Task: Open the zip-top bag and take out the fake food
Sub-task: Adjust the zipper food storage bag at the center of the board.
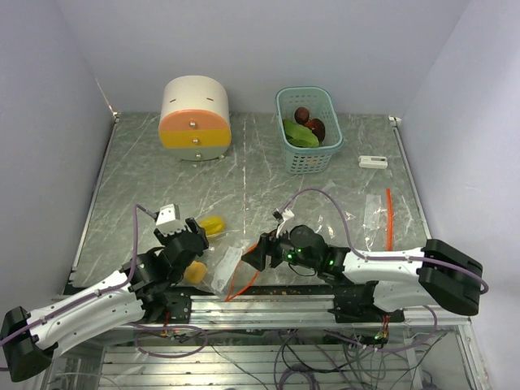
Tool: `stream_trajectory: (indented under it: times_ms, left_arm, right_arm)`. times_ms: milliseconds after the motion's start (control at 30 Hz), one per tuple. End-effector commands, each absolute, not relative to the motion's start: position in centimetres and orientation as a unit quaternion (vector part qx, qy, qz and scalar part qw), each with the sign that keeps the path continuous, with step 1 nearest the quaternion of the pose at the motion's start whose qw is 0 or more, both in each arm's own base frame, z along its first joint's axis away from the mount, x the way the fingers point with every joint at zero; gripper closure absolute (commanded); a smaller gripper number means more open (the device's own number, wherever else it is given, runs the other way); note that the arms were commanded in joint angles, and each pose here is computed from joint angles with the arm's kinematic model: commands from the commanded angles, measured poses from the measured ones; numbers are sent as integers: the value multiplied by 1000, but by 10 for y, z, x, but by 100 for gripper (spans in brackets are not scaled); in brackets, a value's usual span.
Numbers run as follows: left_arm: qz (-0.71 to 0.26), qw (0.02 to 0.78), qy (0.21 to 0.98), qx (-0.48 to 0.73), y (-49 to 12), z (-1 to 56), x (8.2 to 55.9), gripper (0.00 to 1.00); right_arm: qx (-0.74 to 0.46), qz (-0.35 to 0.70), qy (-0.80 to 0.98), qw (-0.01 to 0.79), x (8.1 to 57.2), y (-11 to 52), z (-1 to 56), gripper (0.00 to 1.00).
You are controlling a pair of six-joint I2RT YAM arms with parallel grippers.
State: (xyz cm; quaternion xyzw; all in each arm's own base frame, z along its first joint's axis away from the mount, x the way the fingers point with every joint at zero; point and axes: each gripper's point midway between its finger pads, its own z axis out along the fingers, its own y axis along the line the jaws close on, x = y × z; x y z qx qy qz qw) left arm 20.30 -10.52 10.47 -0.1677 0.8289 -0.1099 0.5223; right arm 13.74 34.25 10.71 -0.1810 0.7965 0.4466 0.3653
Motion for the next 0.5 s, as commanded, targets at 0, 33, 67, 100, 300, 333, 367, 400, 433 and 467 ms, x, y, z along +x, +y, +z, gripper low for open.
stream_trajectory:
  times_ms: [0, 33, 67, 100, 300, 333, 367, 400, 433, 467]
  left_arm:
    - [-100, 527, 826, -174, -100, 104, 204, 27]
    - [-100, 527, 826, -175, -100, 104, 204, 27]
    - [-99, 528, 825, -175, -100, 104, 204, 27]
    - [-99, 528, 826, -174, -100, 104, 205, 27]
    - [-104, 524, 827, -173, -103, 102, 204, 27]
    - [-107, 523, 827, -174, -104, 102, 204, 27]
    - [-111, 523, 827, -174, -104, 102, 203, 27]
    - [-112, 522, 827, -174, -104, 101, 203, 27]
    - [-114, 522, 827, -174, -104, 102, 203, 27]
    - [-116, 522, 827, -175, -104, 102, 202, 27]
  right_arm:
    - [-146, 495, 774, 368, 138, 355, 128, 33]
    - [-144, 503, 770, 365, 136, 356, 129, 33]
    - [-141, 510, 766, 364, 134, 356, 133, 32]
    - [-139, 517, 762, 363, 133, 356, 136, 32]
    - [-116, 534, 758, 356, 134, 359, 134, 24]
    - [-112, 536, 758, 354, 134, 360, 132, 25]
    - [-106, 540, 758, 351, 134, 362, 131, 28]
    - [-101, 543, 757, 348, 135, 364, 129, 32]
    - [-97, 546, 758, 345, 135, 365, 128, 35]
    - [-93, 545, 759, 344, 137, 365, 126, 39]
